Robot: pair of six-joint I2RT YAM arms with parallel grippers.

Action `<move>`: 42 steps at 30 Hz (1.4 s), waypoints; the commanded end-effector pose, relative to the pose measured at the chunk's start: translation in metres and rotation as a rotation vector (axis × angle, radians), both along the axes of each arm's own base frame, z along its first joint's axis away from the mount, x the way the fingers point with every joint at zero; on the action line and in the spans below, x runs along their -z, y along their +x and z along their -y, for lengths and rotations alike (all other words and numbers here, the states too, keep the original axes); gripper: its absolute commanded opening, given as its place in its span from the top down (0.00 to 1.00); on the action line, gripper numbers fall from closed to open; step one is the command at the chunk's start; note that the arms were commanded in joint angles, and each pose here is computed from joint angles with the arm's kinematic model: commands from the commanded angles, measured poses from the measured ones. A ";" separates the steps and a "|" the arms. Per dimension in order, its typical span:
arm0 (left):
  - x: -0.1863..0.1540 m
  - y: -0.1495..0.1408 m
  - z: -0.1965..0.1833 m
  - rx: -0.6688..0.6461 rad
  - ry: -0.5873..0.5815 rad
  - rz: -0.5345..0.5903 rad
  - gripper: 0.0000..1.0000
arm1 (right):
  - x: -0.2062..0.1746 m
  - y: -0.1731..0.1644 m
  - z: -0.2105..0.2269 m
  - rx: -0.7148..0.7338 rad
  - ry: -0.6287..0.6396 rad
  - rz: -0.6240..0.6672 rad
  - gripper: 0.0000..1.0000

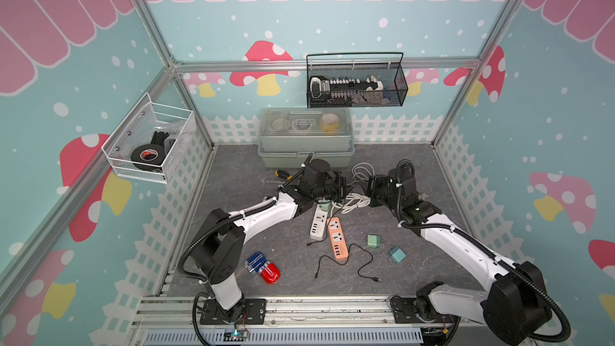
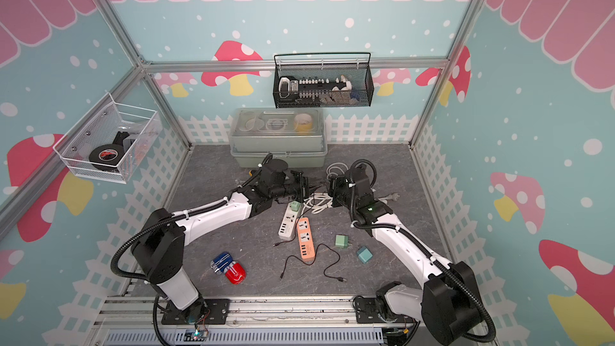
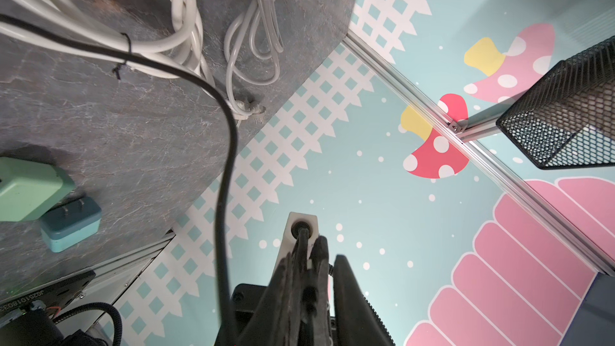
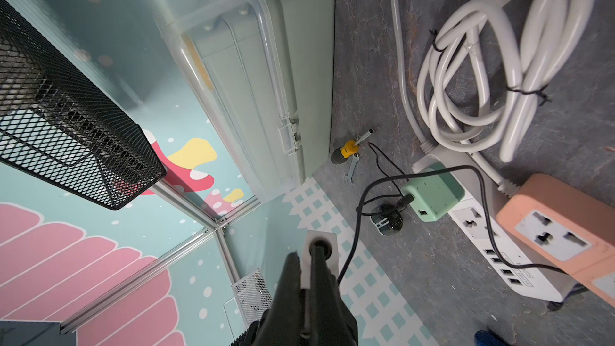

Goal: Charge the electric shaver
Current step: Pick up the charging cable from the center of the board.

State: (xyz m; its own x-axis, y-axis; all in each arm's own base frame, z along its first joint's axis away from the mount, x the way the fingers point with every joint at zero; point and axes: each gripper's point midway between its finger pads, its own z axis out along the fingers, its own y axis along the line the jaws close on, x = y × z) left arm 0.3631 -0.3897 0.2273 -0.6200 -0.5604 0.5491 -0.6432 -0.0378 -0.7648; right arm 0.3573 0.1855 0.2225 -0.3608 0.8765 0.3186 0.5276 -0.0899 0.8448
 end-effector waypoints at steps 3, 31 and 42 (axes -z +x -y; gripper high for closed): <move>-0.010 0.006 0.005 -0.010 -0.049 -0.046 0.82 | -0.008 0.001 0.000 0.004 0.015 0.006 1.00; -0.006 -0.008 0.013 0.022 -0.070 -0.056 0.96 | -0.004 -0.001 0.001 0.005 0.031 0.017 1.00; 0.006 -0.016 -0.009 0.015 -0.012 -0.050 1.00 | 0.021 -0.048 0.026 -0.057 -0.120 -0.170 0.42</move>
